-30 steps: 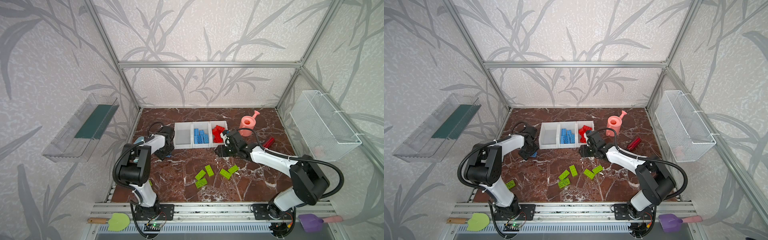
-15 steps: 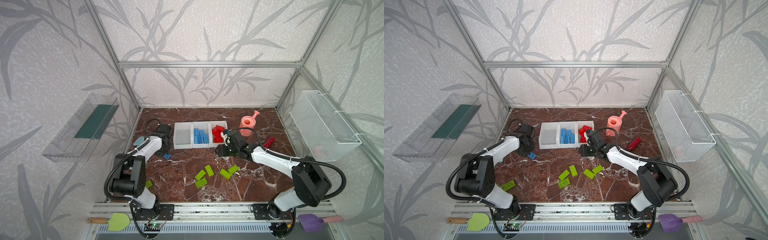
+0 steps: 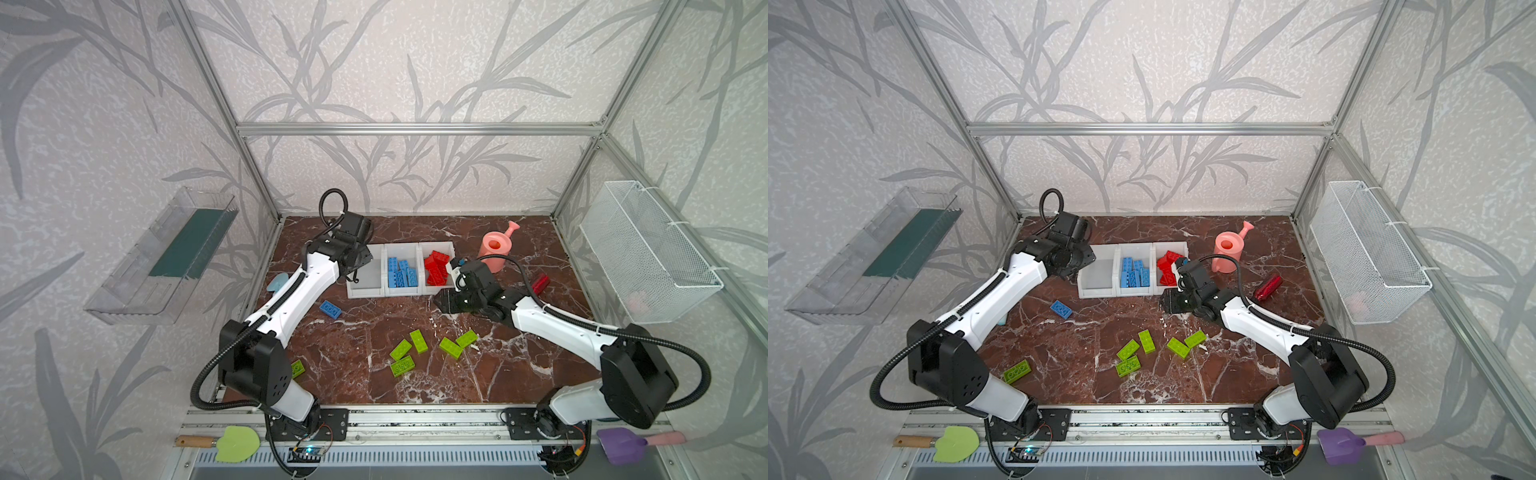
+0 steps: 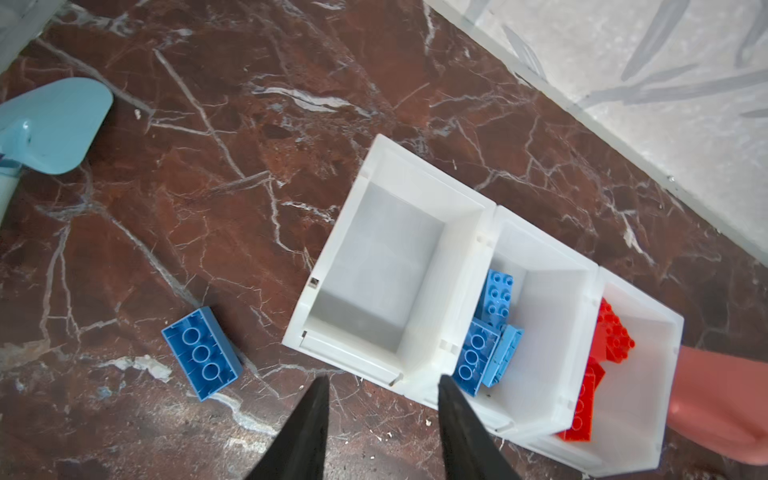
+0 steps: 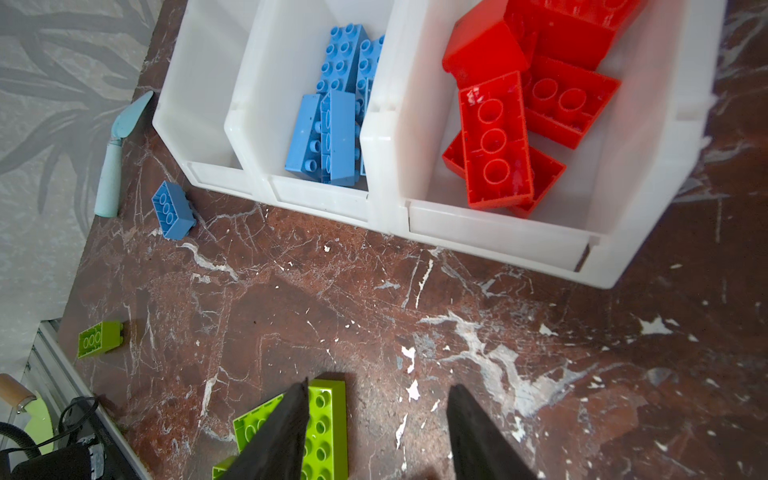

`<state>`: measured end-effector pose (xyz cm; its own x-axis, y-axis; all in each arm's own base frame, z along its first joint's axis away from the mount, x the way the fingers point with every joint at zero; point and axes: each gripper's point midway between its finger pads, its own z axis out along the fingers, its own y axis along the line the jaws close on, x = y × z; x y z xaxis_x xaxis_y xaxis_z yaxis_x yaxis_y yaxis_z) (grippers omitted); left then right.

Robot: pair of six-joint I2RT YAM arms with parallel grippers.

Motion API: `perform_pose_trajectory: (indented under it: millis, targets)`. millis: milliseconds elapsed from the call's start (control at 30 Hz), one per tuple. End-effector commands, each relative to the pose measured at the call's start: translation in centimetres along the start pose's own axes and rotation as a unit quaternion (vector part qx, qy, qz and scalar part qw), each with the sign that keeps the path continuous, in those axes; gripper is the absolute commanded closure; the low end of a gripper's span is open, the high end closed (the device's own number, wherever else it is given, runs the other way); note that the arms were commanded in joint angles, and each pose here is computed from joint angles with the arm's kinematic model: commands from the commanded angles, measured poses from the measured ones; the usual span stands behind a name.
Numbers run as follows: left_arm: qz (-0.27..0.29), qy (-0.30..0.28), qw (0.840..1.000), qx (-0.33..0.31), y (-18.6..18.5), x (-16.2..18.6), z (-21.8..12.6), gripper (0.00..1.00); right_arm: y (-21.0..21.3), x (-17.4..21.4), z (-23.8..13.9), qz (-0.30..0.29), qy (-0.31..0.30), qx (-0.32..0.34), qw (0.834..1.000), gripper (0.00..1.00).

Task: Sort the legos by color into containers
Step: 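Carry the blue brick into the middle compartment with left gripper while right lowers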

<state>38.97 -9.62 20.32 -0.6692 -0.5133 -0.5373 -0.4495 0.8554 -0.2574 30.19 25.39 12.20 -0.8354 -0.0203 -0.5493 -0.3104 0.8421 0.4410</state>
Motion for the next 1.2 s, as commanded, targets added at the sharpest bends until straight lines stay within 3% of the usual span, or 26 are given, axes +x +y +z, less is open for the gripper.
perform_pose_trajectory:
  millis: [0,167,400,667,1000,1167]
  targets:
    - [0.000,0.034,0.997,-0.066,3.5,1.7,1.2,0.35,-0.5,0.3,-0.9,-0.006,0.001,0.012,1.000,0.44]
    - [-0.094,0.055,0.992,-0.069,8.1,3.9,2.6,0.18,-0.8,0.7,-0.9,-0.008,0.006,0.016,1.000,0.44]
    - [-0.150,0.080,0.978,-0.125,13.3,7.3,5.0,0.17,-0.8,1.1,-0.1,-0.008,0.018,0.014,1.000,0.44]
    - [-0.173,0.109,0.967,-0.153,14.9,9.2,8.4,0.29,-1.1,1.4,0.2,-0.010,0.029,0.020,0.999,0.44]
    - [-0.175,0.118,0.961,-0.181,16.4,10.2,10.7,0.36,-1.4,1.6,0.4,-0.012,0.036,0.028,0.999,0.44]
    - [-0.171,0.113,0.960,-0.188,16.7,10.1,11.0,0.56,-1.4,1.6,0.3,-0.013,0.035,0.029,0.999,0.44]
